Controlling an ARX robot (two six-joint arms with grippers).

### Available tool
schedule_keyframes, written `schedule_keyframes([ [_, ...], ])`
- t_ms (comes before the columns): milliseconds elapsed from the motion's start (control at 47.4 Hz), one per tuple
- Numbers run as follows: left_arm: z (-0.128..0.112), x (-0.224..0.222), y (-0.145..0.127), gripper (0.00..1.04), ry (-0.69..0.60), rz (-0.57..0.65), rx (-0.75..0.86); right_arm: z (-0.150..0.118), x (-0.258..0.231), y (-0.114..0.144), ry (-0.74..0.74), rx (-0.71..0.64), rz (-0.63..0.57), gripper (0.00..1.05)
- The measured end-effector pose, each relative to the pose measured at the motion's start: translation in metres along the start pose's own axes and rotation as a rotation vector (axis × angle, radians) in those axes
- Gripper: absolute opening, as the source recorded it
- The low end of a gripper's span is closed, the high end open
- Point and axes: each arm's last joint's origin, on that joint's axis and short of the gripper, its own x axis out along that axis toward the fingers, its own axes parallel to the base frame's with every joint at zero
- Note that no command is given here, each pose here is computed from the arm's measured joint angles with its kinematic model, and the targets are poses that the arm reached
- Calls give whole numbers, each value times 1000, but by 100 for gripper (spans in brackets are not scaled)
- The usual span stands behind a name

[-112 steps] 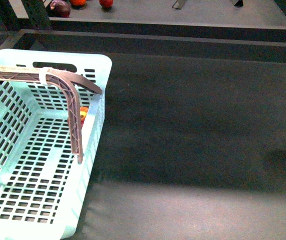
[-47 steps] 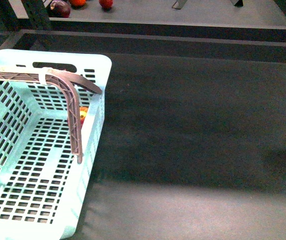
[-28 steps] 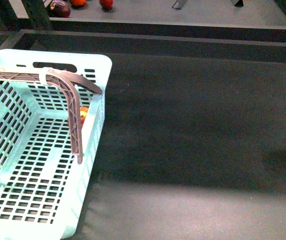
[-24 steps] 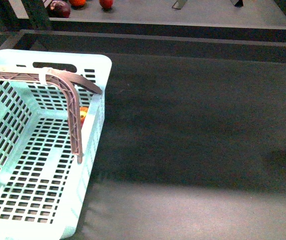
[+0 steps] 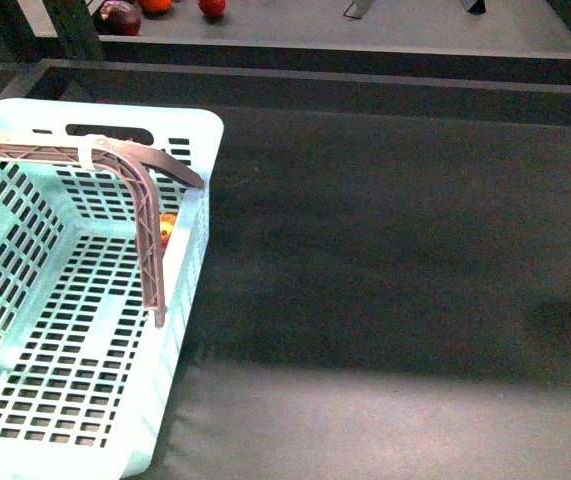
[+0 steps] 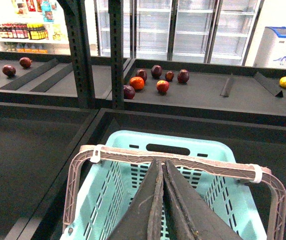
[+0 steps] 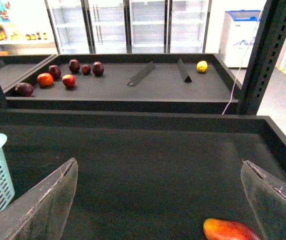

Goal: Pick apple with right arm and hold basket with left

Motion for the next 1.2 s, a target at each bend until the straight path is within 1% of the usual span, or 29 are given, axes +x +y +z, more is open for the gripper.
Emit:
schedule_keyframes([
  [105,0,0,0,35,0,0,0,0,0,0,0,0,0,96],
  [190,0,0,0,53,0,0,0,0,0,0,0,0,0,96],
  [316,0,0,0,74,0,0,0,0,0,0,0,0,0,96],
  [337,0,0,0,79,0,0,0,0,0,0,0,0,0,96],
  [464,0,0,0,100,0,0,1,0,0,0,0,0,0,96],
  [527,0,0,0,97,0,0,2,0,0,0,0,0,0,96],
  [1202,0,0,0,98,0,0,2,0,0,0,0,0,0,96],
])
